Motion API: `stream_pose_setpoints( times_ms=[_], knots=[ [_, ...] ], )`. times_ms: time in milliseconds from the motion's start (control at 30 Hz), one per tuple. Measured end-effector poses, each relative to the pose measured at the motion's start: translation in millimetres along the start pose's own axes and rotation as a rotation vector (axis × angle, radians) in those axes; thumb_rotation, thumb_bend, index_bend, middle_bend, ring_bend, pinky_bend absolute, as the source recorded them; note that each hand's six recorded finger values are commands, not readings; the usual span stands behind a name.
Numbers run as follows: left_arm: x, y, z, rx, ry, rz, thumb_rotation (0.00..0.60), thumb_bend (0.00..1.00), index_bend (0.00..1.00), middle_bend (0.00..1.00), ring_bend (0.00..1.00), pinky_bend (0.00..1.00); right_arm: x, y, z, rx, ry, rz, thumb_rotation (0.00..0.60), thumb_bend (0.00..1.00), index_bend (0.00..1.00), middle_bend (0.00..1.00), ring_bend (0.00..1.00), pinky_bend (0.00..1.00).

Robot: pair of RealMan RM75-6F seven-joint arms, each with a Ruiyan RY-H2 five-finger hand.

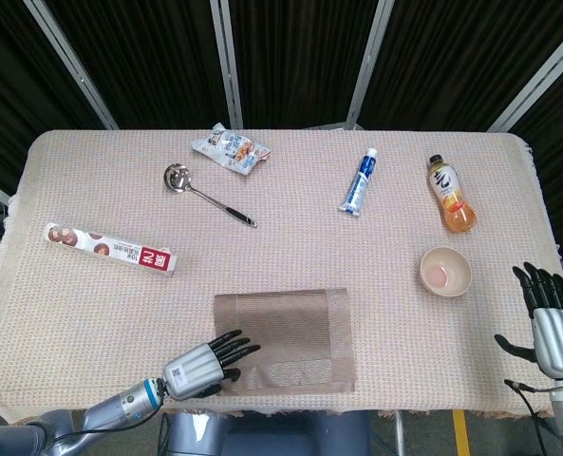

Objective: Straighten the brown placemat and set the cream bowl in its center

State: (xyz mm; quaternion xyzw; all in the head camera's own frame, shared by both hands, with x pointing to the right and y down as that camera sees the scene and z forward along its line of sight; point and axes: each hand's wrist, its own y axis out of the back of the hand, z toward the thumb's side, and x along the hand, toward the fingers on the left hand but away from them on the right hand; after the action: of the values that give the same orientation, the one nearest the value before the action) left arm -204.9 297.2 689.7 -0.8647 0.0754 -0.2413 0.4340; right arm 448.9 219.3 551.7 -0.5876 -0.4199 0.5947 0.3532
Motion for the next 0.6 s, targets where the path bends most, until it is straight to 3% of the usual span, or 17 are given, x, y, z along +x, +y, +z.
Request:
stream_pose_setpoints(
  times_ms=[367, 600],
  knots=[
    [6.3, -7.6, -6.2, -0.004, 0.028, -0.026, 0.600, 0.28, 0.45, 0.00, 0.00, 0.00, 0.4, 0.1, 0.0, 0.002, 0.001, 0.005, 0.600, 0.00, 0.00, 0.00, 0.00, 0.00],
    [6.2, -9.5, -5.8, -0.007, 0.032, -0.032, 0.600, 0.36, 0.45, 0.00, 0.00, 0.00, 0.6, -0.3, 0.2, 0.003, 0.001, 0.009, 0.600, 0.00, 0.00, 0.00, 0.00, 0.00]
  ],
)
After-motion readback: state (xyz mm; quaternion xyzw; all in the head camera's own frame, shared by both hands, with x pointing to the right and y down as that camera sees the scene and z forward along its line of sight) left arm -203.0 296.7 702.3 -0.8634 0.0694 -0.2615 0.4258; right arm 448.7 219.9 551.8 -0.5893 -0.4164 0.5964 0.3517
